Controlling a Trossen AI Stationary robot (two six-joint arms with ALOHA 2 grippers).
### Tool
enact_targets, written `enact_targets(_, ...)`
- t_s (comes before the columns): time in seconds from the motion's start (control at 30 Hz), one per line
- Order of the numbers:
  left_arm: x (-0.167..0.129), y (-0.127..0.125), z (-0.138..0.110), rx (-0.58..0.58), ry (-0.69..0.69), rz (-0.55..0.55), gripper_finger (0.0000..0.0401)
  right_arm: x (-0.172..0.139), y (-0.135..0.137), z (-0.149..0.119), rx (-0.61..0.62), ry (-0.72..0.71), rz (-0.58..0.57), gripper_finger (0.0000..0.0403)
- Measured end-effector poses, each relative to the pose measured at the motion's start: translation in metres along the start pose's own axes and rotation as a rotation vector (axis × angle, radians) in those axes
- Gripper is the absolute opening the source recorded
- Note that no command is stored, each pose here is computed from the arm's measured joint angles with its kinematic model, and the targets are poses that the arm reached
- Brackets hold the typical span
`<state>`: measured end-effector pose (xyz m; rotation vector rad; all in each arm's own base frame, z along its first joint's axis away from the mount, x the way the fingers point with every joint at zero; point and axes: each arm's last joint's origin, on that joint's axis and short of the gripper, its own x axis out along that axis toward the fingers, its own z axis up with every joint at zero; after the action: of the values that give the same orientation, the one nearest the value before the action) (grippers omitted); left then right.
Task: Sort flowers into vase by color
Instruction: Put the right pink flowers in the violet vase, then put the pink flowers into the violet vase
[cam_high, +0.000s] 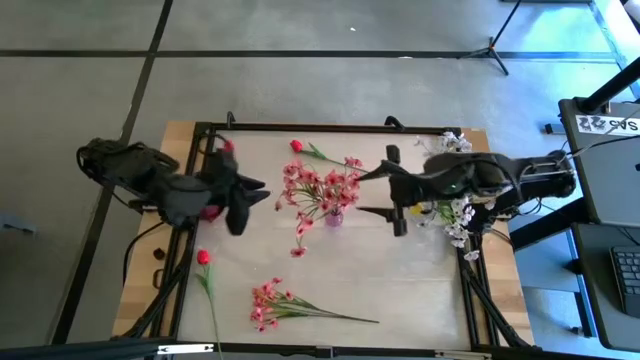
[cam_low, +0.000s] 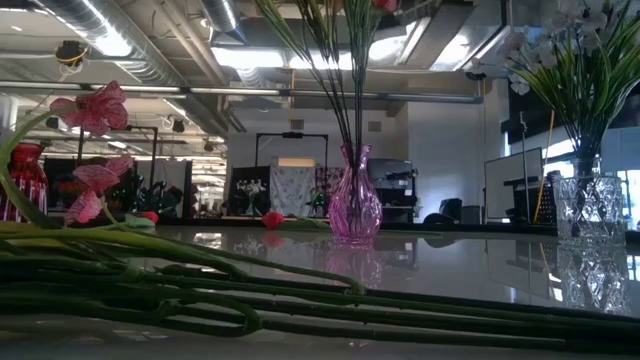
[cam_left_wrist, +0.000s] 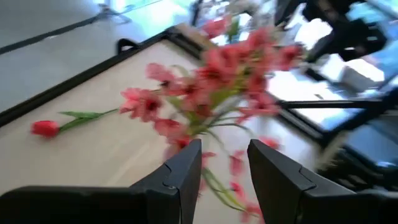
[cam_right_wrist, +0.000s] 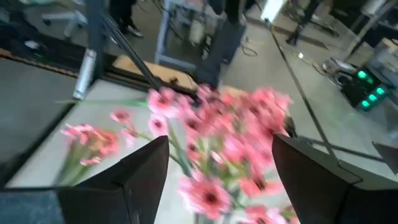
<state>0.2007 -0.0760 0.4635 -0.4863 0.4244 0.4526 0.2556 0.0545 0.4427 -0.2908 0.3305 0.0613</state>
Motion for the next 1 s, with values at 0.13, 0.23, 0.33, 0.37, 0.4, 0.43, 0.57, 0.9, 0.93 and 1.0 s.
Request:
enact_targets(0.13,-0.023,-0.005,0.0,-0.015,-0.016,-0.14,0.013,-0.011,0.016,0.013,0.01,-0.055,0.056,0.0284)
enact_targets(0.23,-0.038,-0.012,0.0,-0.015,-0.014,-0.28,0.013,-0.016,0.031,0.018,0.026,-0.081,0.111,0.0284)
enact_targets(0.33,-0.049,-0.021,-0.001,-0.01,0.0,-0.404,0.013,-0.023,0.048,0.018,0.057,-0.069,0.174,0.0284)
enact_targets(0.37,-0.051,-0.024,-0.003,0.0,0.008,-0.437,0.013,-0.025,0.054,0.018,0.072,-0.062,0.199,0.0284)
enact_targets(0.4,-0.054,-0.026,-0.004,0.006,0.018,-0.465,0.013,-0.026,0.061,0.018,0.09,-0.052,0.22,0.0284)
enact_targets(0.43,-0.057,-0.028,-0.007,0.01,0.027,-0.484,0.013,-0.027,0.067,0.018,0.116,-0.041,0.232,0.0284)
enact_targets(0.57,-0.066,-0.034,-0.017,0.023,0.074,-0.54,0.013,-0.028,0.102,0.013,0.207,0.034,0.276,0.0284)
enact_targets(0.9,-0.091,-0.061,-0.065,0.071,0.253,-0.635,0.013,0.01,0.205,-0.013,0.458,0.232,0.298,0.0284)
enact_targets(0.93,-0.093,-0.064,-0.07,0.086,0.26,-0.639,0.013,0.016,0.215,-0.016,0.491,0.238,0.301,0.0284)
enact_targets(1.0,-0.097,-0.068,-0.079,0.114,0.261,-0.638,0.013,0.028,0.235,-0.023,0.561,0.256,0.3,0.0284)
